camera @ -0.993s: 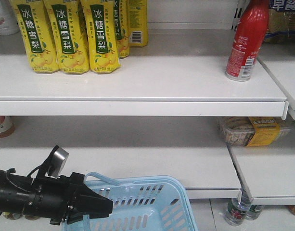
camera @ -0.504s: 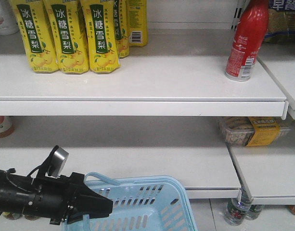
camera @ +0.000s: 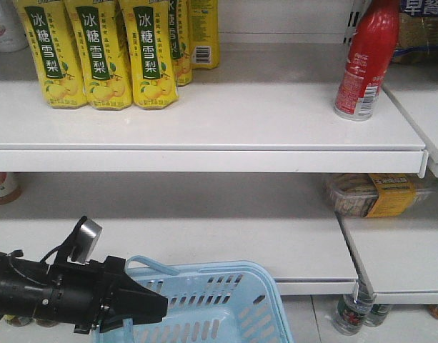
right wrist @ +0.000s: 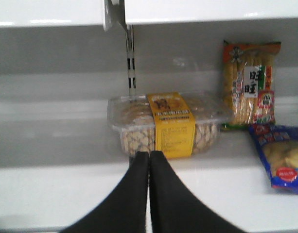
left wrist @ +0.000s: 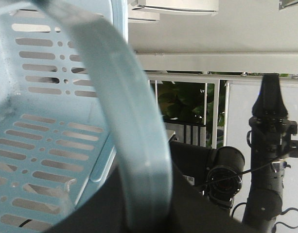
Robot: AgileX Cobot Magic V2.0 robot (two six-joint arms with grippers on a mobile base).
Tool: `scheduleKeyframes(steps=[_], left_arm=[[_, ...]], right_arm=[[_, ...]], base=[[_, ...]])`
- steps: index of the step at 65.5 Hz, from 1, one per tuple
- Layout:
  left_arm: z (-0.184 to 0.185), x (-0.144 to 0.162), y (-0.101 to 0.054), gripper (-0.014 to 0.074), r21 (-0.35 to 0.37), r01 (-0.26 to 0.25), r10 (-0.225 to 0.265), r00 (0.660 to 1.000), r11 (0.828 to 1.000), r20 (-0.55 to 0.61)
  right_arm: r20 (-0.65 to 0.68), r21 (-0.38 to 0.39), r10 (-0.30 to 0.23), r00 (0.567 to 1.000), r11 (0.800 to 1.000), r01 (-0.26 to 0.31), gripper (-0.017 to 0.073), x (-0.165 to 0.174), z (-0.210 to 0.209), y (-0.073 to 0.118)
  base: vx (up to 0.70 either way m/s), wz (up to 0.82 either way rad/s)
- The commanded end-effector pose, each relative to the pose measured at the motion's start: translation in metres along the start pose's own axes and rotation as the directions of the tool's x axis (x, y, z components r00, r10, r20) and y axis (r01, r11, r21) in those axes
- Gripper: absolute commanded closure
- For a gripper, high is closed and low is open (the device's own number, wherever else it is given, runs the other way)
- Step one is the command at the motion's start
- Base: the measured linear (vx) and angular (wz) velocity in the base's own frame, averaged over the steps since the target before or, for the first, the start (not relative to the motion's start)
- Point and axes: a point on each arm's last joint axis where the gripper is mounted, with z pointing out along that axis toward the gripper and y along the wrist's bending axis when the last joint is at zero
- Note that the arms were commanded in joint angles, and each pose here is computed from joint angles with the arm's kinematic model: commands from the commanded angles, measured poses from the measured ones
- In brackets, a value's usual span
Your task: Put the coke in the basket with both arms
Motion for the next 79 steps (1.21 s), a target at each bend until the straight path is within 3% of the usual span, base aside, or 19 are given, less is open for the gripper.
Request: scheduleKeyframes(steps=[1, 8, 17, 37, 51, 57, 60, 79], left_arm=[[-0.004, -0.002, -0.019, 0.0600, 0.106, -0.026, 0.023, 0.999, 0.994, 0.029], [-0.004, -0.002, -0.019, 0.0600, 0.103, -0.026, 0.023, 0.999, 0.994, 0.031], [-0.004, -0.002, -0.019, 0.0600, 0.104, -0.026, 0.023, 0.999, 0.994, 0.031], [-0.004, -0.002, -0.019, 0.0600, 0.104, -0.026, 0.023, 0.999, 0.994, 0.031], [-0.004, -0.002, -0.019, 0.0600, 0.104, -0.026, 0.023, 0.999, 0.994, 0.031], [-0.004, -0.002, -0.019, 0.0600, 0.104, -0.026, 0.023, 0.999, 0.994, 0.031], [-0.004, -0.002, -0.019, 0.0600, 0.104, -0.026, 0.023, 0.999, 0.994, 0.031], [-0.004, -0.002, -0.019, 0.0600, 0.103, -0.026, 0.023, 0.999, 0.994, 0.031]], right_arm=[[0.138, -0.002, -0.040, 0.990, 0.999, 0.040, 0.0569, -0.014, 0.000, 0.001], [0.157, -0.001, -0.031, 0.987, 0.999, 0.032, 0.0569, -0.028, -0.001, 0.001], [0.098, -0.008, 0.035, 0.995, 0.999, -0.035, 0.0569, -0.047, 0.004, 0.001], [0.058, -0.003, 0.015, 0.998, 1.000, -0.015, 0.0569, -0.121, 0.033, 0.001], [0.041, -0.007, 0.019, 0.999, 1.000, -0.019, 0.0569, -0.125, 0.052, 0.001], [0.037, -0.010, 0.090, 0.995, 0.996, -0.090, 0.0569, -0.125, 0.055, 0.001], [0.028, -0.009, 0.100, 0.995, 0.995, -0.100, 0.0569, -0.124, 0.055, 0.001], [0.038, -0.007, 0.017, 0.999, 1.000, -0.017, 0.0543, -0.125, 0.055, 0.001]], base=[[0.00, 0.00], [0.00, 0.00], [0.00, 0.00], [0.00, 0.00], [0.00, 0.00], [0.00, 0.00], [0.00, 0.00], [0.00, 0.00]])
